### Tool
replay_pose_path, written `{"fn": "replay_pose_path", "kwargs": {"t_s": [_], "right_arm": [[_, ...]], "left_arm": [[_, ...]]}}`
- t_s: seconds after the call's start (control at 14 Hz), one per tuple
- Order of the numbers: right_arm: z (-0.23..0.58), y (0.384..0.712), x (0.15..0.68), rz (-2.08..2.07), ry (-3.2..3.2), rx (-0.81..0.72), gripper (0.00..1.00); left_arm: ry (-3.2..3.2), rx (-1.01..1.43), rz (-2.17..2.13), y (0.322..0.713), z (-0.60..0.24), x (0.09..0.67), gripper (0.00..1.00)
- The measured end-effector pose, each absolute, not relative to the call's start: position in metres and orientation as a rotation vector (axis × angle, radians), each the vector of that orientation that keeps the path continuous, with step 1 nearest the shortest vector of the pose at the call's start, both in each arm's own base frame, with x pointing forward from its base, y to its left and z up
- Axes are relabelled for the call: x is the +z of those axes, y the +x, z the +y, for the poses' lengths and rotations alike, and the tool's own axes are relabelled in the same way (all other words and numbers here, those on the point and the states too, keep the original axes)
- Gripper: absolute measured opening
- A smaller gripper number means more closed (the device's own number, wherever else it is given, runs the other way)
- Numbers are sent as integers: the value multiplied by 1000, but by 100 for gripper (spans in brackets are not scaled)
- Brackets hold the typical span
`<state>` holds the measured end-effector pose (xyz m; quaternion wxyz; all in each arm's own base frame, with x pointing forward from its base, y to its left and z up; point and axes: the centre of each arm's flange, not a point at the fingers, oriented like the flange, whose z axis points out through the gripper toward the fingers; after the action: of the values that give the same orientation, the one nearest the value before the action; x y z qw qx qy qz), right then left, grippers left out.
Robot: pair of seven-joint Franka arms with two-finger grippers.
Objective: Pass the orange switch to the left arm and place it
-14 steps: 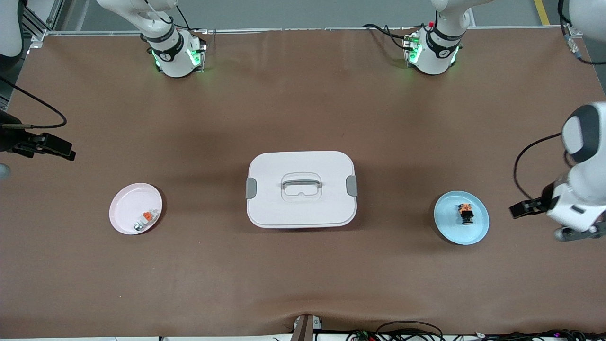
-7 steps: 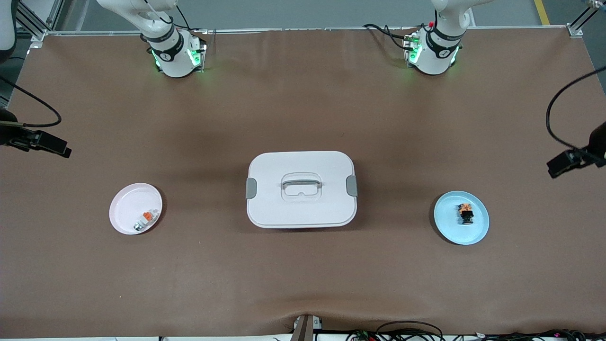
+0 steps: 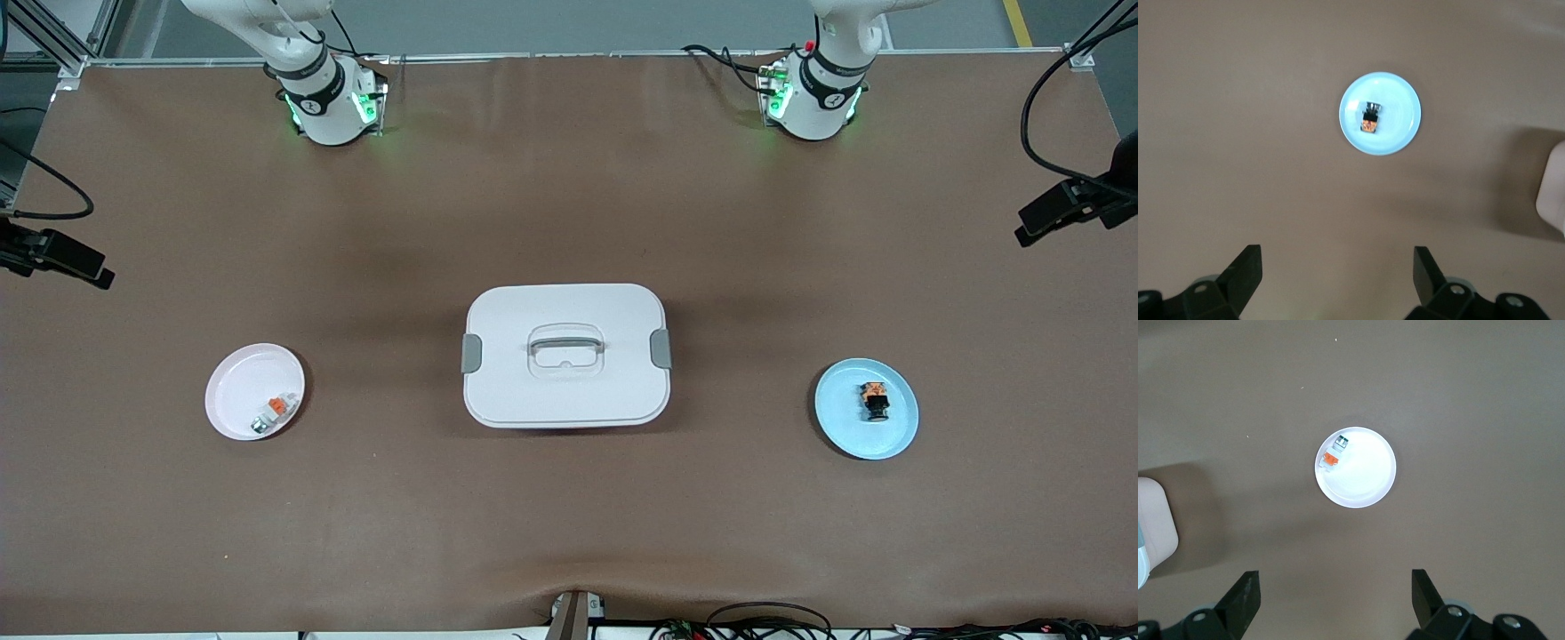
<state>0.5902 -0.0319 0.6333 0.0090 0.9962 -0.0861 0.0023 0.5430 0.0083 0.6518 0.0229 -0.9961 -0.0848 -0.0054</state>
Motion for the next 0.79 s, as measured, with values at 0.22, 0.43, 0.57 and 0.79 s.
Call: {"fn": "replay_pose_path", "kwargs": {"t_s": [0.22, 0.43, 0.57, 0.79], "right_arm": [[-33, 590, 634, -272, 3112, 8, 100], [-36, 590, 635, -281, 3111, 12, 100], [-35, 589, 638, -281, 3118, 23, 100], [-32, 586, 646, -280, 3147, 42, 100]], "left_arm": [[-3096, -5, -240, 526, 23, 653, 100], [-3099, 20, -182, 521, 14, 651, 100], [-3100, 25, -143, 519, 7, 653, 100], [-3099, 1, -125, 507, 0, 667, 100]]}}
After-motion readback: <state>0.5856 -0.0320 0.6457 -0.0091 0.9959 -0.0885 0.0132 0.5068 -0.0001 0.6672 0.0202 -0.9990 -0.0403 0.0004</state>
